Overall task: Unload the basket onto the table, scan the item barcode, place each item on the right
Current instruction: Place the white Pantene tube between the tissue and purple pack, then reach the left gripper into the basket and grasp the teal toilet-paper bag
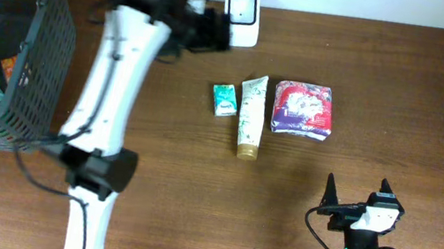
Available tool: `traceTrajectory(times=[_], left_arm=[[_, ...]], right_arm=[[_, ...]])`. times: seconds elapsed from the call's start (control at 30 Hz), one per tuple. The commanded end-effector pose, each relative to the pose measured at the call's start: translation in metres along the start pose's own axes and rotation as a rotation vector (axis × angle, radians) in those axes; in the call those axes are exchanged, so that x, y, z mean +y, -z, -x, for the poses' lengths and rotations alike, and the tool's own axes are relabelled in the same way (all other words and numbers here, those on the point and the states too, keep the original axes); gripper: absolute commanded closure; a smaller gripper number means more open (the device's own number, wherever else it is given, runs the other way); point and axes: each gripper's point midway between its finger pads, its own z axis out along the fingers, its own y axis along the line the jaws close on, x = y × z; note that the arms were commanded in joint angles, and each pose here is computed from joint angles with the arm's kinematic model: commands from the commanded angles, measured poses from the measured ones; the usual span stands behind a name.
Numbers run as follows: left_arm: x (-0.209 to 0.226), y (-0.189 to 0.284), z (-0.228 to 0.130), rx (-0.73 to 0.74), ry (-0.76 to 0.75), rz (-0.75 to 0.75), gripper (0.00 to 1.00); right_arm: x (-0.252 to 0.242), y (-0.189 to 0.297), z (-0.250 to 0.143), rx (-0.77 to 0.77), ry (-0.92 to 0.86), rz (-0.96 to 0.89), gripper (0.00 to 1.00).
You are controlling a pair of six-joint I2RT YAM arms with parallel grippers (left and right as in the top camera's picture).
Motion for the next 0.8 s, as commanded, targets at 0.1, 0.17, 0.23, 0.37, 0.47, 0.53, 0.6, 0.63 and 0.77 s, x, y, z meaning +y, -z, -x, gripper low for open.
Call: traceTrajectory(times=[0.1, 0.17, 0.23, 0.37, 0.47, 0.53, 0.6, 0.63, 0.77], left_arm=[[0.157, 0.183, 0.032, -0.437, 0.264, 0.154, 0.01], [0.229, 0.206, 0.030, -0.488, 0.428, 0.255, 0.01], [0.285, 0.218, 0.021, -0.502, 0.549, 0.335, 0.00], [0.367, 0.213, 0.011, -0.473, 0.691, 0.500, 0.11], [0.402, 0.178, 0.004, -0.349, 0.732, 0.610, 0.10], [0.431, 0.154, -0.005, -0.252, 0.752, 0.716, 0.12], [0.450, 0.131, -0.012, -0.171, 0.758, 0.777, 0.12], [0.463, 0.117, -0.020, -0.109, 0.758, 0.826, 0.13], [0.484, 0.067, -0.024, 0.024, 0.613, 0.813, 0.24]], right_arm=[[0.000, 0.000, -0.003, 0.004, 0.007, 0.000, 0.01], [0.000, 0.000, -0.003, 0.003, 0.007, 0.000, 0.01], [0.000, 0.000, -0.003, 0.004, 0.007, 0.000, 0.02], [0.000, 0.000, -0.003, 0.004, 0.007, 0.000, 0.02], [0.000, 0.000, -0.003, 0.004, 0.007, 0.000, 0.01], [0.000, 0.000, -0.003, 0.004, 0.007, 0.000, 0.01], [0.000, 0.000, -0.003, 0.004, 0.007, 0.000, 0.01], [0.000, 0.000, -0.003, 0.004, 0.007, 0.000, 0.01], [0.000, 0.000, -0.003, 0.004, 0.007, 0.000, 0.02]])
